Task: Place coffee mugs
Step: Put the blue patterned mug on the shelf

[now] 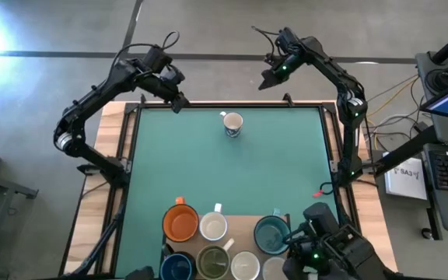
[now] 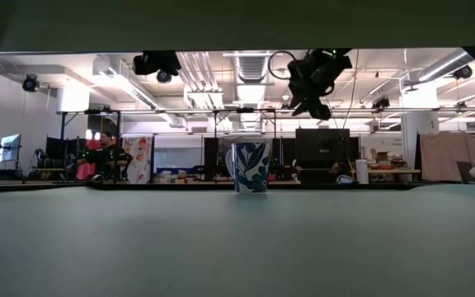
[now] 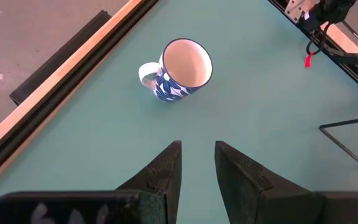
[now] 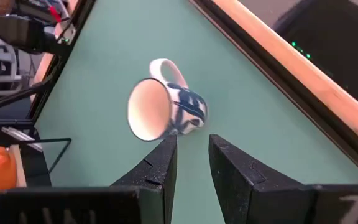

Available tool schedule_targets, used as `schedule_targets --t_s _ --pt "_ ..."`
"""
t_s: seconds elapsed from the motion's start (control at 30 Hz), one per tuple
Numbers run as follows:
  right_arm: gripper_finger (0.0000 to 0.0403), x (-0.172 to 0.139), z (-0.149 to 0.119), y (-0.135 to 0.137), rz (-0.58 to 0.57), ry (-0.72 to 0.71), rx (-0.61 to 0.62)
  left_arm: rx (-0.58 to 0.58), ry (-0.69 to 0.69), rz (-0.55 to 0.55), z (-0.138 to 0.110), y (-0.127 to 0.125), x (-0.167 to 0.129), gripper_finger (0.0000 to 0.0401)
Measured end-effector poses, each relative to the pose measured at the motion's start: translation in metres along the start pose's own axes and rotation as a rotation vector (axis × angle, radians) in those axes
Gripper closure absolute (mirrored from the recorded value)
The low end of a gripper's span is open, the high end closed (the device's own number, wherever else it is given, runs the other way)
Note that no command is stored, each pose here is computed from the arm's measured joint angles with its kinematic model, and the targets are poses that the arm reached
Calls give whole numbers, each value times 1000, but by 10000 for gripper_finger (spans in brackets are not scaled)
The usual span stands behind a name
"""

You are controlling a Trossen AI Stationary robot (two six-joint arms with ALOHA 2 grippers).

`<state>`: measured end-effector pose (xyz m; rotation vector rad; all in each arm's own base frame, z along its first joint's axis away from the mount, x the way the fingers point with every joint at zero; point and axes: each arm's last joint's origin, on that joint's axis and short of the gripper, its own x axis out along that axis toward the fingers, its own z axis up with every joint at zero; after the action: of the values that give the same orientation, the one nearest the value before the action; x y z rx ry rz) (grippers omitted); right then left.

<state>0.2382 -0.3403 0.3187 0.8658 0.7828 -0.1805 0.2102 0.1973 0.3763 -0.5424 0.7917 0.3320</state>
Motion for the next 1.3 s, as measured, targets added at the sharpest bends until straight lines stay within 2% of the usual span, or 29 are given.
schedule_targets --t_s 0.2,0.4,0.6,0.7,0.93,1.03,1.17,1.3 --pt "321 0 -9 -21 -5 25 64 15 -15 0 -1 -3 -6 322" --pt "321 11 -26 -41 131 63 156 18 -21 0 -6 -7 -16 322" --pt "321 33 -41 -45 264 105 125 20 -34 1 -7 -9 -20 322" --pt "321 37 -45 -48 288 107 105 20 -34 1 -7 -9 -20 322" --pt "321 28 -40 -53 266 65 108 18 -31 1 -7 -9 -19 322" --pt "321 20 -30 -51 246 29 161 21 -31 1 -7 -9 -19 322" --pt "321 9 -18 -43 127 8 214 40 -29 1 -7 -9 -19 322" --pt "321 -7 -6 -33 92 -46 157 52 -24 2 -8 -9 -19 322"
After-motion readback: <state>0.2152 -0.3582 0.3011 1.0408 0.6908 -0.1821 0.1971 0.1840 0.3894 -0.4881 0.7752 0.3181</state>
